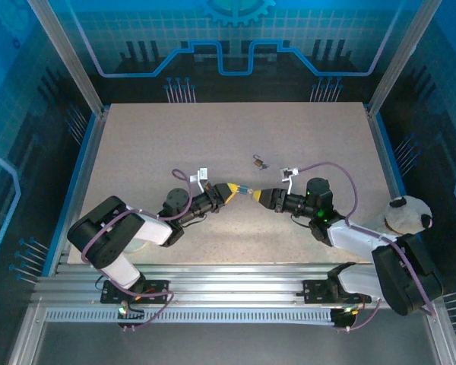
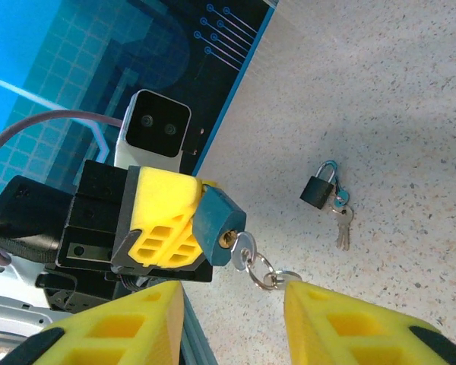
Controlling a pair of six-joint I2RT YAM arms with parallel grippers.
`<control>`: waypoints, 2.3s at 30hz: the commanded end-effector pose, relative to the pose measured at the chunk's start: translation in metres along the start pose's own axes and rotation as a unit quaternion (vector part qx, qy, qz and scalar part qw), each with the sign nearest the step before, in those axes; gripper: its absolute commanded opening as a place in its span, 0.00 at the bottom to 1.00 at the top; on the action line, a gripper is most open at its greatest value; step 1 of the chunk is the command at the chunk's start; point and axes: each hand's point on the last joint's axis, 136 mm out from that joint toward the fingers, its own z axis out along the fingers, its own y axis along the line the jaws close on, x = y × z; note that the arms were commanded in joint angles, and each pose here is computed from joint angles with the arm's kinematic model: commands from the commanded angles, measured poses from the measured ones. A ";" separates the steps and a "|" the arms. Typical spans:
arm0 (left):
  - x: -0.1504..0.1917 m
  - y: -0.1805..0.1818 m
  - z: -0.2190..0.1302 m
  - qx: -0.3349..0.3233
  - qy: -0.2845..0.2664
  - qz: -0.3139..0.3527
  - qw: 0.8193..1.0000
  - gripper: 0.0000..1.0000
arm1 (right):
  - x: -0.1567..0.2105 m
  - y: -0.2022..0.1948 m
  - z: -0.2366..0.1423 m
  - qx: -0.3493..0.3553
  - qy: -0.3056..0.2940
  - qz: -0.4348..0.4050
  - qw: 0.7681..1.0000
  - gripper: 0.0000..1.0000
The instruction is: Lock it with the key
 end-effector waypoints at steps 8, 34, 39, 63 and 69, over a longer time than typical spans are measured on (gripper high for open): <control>0.010 -0.026 0.008 0.046 0.023 0.017 0.999 0.00 | -0.008 0.013 0.003 -0.024 -0.004 -0.022 0.999 0.36; 0.013 -0.032 0.013 0.055 0.036 0.009 0.998 0.00 | -0.006 0.027 0.003 -0.052 0.002 -0.039 0.998 0.26; 0.014 -0.032 0.013 0.055 0.038 0.008 0.998 0.00 | -0.006 0.026 0.003 -0.051 0.002 -0.037 0.998 0.24; 0.014 -0.030 0.013 0.053 0.039 0.009 0.998 0.00 | -0.008 0.021 0.001 -0.036 -0.008 -0.035 0.999 0.09; 0.013 -0.031 0.013 0.055 0.036 0.010 0.998 0.00 | -0.008 0.021 0.000 -0.035 -0.009 -0.034 0.999 0.04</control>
